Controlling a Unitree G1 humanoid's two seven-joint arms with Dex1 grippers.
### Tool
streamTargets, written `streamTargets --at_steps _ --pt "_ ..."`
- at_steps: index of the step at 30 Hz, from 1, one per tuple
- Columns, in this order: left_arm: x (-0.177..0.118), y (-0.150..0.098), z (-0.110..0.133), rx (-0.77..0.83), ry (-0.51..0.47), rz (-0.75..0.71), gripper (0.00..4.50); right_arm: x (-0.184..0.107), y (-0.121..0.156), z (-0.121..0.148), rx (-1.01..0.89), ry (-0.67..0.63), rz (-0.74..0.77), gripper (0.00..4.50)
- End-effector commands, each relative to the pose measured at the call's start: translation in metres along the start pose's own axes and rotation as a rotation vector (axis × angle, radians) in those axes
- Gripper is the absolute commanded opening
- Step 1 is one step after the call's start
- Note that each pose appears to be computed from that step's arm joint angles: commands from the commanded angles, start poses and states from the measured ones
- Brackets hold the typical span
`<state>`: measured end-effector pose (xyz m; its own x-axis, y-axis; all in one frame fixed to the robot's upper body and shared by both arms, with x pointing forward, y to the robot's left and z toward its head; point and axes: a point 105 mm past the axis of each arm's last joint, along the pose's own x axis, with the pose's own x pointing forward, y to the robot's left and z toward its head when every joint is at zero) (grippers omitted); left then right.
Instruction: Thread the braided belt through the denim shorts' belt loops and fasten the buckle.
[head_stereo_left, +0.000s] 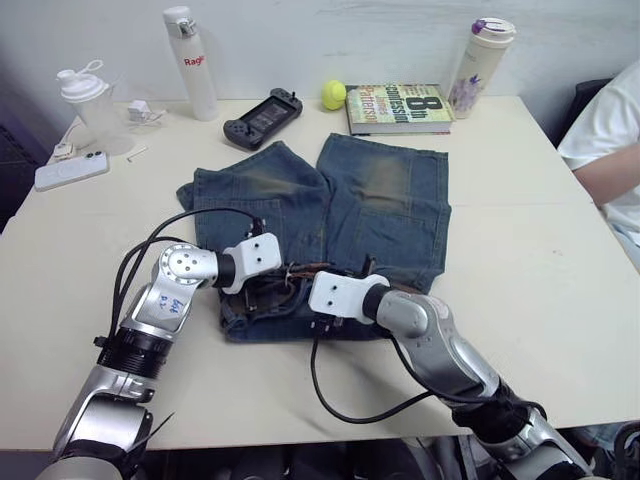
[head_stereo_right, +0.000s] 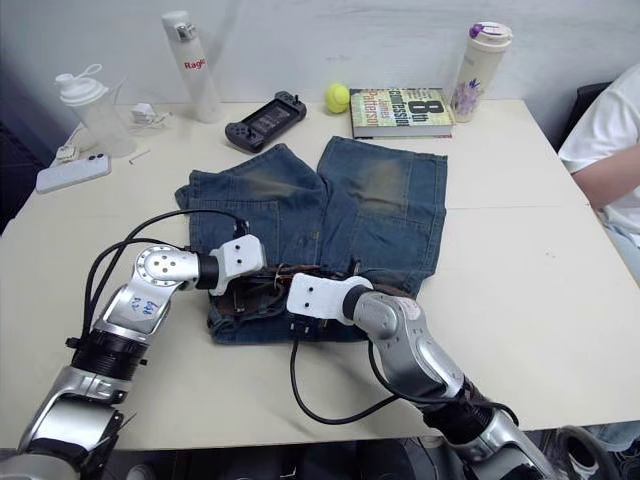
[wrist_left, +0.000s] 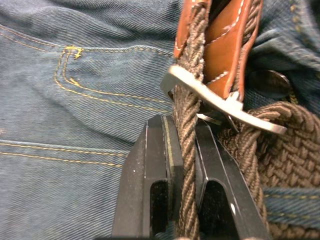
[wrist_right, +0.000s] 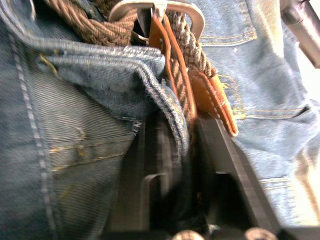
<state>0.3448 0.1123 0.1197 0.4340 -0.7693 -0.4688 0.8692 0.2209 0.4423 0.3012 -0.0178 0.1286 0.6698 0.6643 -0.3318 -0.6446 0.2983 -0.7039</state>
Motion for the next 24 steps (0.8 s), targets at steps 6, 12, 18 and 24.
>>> streamTargets --at_steps 6,12,18,24 --pt "0.02 -0.026 0.006 -0.017 -0.054 -0.069 0.0 -0.054 -0.012 0.011 0.182 -0.041 0.069 3.8" --pt "0.023 -0.031 0.006 -0.022 -0.059 -0.076 0.0 -0.076 -0.062 0.025 0.268 -0.124 -0.035 3.8" --pt "0.024 -0.029 0.008 -0.012 -0.062 -0.07 0.0 -0.053 -0.054 0.013 0.099 -0.05 -0.007 3.8" --pt "0.024 -0.029 0.01 -0.001 -0.064 -0.066 0.0 -0.034 -0.039 0.002 -0.011 -0.002 0.012 3.8"
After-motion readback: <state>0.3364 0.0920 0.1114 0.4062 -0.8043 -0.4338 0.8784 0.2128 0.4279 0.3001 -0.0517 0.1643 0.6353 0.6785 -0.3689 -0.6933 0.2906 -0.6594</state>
